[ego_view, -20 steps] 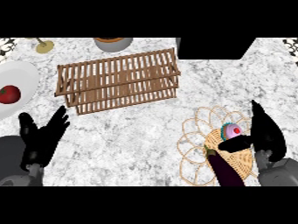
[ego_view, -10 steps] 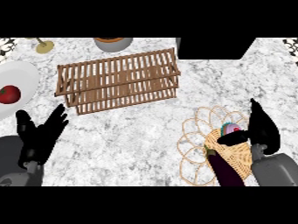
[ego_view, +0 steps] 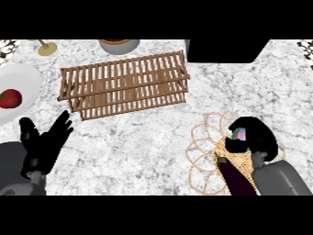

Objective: Pick the cupcake from the placemat and place it in the tiered shelf

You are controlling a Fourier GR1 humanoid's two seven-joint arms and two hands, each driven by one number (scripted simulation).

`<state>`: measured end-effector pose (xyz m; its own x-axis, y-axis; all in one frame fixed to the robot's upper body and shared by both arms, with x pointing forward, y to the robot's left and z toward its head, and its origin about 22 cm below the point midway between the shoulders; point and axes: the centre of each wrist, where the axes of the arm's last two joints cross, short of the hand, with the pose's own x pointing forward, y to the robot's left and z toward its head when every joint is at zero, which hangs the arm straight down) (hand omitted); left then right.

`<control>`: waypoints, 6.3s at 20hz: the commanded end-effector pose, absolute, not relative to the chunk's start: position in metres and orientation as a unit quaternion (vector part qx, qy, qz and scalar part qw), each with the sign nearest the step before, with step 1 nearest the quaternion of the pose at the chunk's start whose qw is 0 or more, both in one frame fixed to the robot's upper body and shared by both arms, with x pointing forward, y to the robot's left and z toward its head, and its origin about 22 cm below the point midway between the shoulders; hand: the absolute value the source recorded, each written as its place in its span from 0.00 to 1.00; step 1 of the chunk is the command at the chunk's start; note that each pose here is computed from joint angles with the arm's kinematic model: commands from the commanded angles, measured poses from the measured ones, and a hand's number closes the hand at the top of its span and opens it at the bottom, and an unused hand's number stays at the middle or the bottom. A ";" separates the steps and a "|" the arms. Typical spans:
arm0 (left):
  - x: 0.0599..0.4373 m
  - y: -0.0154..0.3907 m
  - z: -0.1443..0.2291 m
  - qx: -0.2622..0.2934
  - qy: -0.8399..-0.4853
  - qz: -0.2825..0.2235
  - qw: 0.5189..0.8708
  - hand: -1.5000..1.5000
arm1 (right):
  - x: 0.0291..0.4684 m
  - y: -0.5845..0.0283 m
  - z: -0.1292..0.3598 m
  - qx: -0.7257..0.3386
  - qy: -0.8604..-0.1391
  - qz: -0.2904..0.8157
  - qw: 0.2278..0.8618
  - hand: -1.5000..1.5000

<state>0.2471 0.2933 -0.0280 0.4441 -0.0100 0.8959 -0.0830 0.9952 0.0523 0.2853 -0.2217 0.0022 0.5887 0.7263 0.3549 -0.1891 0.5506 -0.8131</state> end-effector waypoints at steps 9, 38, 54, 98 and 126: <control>0.254 0.284 -0.023 0.026 -0.528 -0.007 0.849 0.50 | 0.250 -0.058 0.023 -0.245 -0.511 0.449 0.691 1.00; 0.253 0.279 -0.034 0.038 -0.524 0.017 0.851 0.50 | 0.199 0.041 0.291 -0.284 -0.723 0.296 0.556 1.00; 0.252 0.277 -0.028 0.042 -0.530 0.018 0.847 0.50 | 0.311 0.039 0.370 -0.303 -0.705 0.312 0.560 1.00; 0.256 0.300 -0.024 0.043 -0.529 0.017 0.847 0.50 | 0.406 0.016 0.325 -0.208 -0.764 0.141 0.595 0.00; 0.236 0.307 -0.033 0.051 -0.524 0.032 0.849 0.50 | 0.379 -0.200 0.355 -0.198 -0.760 -0.134 0.605 0.00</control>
